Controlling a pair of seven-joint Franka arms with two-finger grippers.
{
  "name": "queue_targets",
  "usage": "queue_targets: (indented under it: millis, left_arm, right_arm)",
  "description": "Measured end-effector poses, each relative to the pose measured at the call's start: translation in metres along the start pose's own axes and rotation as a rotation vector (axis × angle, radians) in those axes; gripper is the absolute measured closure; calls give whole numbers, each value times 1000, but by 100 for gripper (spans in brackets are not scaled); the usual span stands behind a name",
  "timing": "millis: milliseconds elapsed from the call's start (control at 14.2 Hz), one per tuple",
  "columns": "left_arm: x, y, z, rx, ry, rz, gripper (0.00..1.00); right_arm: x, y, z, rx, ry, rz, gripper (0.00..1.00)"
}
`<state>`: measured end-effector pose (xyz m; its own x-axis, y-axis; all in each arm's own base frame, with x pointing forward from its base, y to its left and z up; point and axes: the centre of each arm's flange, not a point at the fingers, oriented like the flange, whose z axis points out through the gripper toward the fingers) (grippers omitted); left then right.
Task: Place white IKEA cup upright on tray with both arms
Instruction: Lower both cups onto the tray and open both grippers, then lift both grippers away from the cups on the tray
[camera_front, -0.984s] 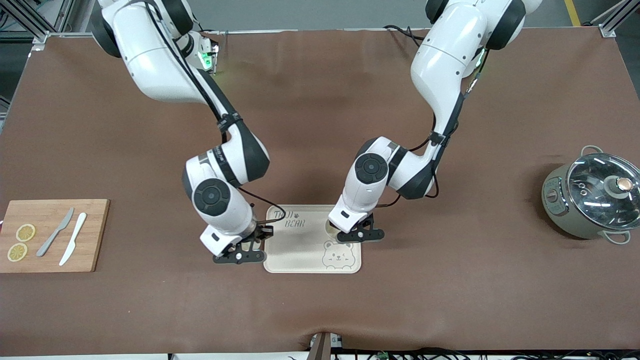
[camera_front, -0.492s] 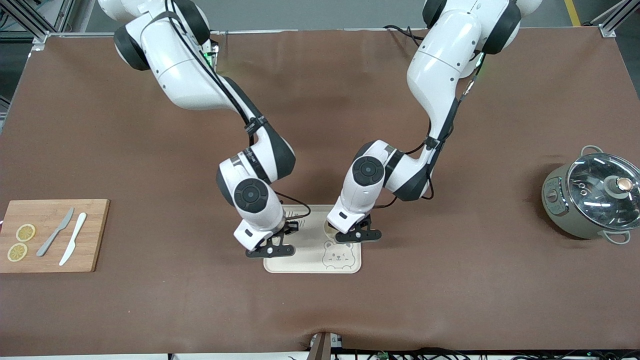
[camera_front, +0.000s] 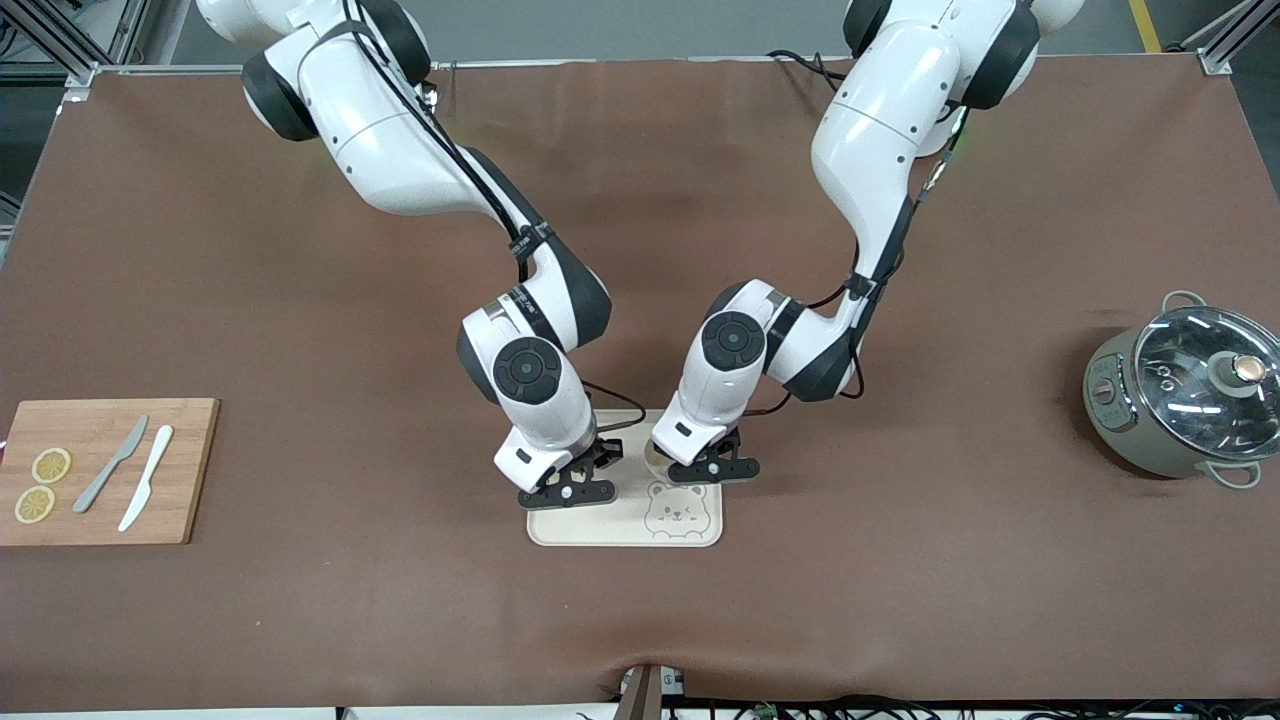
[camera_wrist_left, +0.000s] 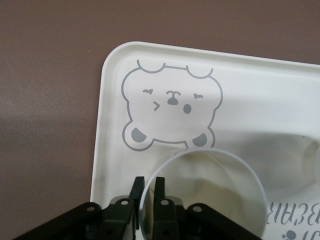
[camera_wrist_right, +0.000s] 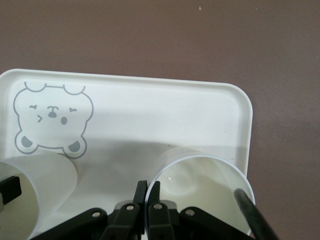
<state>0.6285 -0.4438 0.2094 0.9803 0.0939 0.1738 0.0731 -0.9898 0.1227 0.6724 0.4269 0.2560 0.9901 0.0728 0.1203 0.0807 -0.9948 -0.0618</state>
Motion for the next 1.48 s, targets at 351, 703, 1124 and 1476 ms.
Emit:
queue_targets:
  millis: [351, 703, 1124, 1476]
  left_arm:
    - [1, 2, -3, 1, 12, -37, 33]
    - [12, 0, -19, 14, 12, -50, 0]
    - [38, -26, -73, 78, -39, -50, 0]
    - [65, -65, -117, 111, -81, 14, 0]
  right_arm:
    - [-1, 1, 8, -5, -8, 0, 96]
    - [-1, 2, 16, 0, 4, 1, 87]
    - [1, 4, 16, -1, 12, 3, 31]
    - [10, 5, -1, 8, 38, 8, 23]
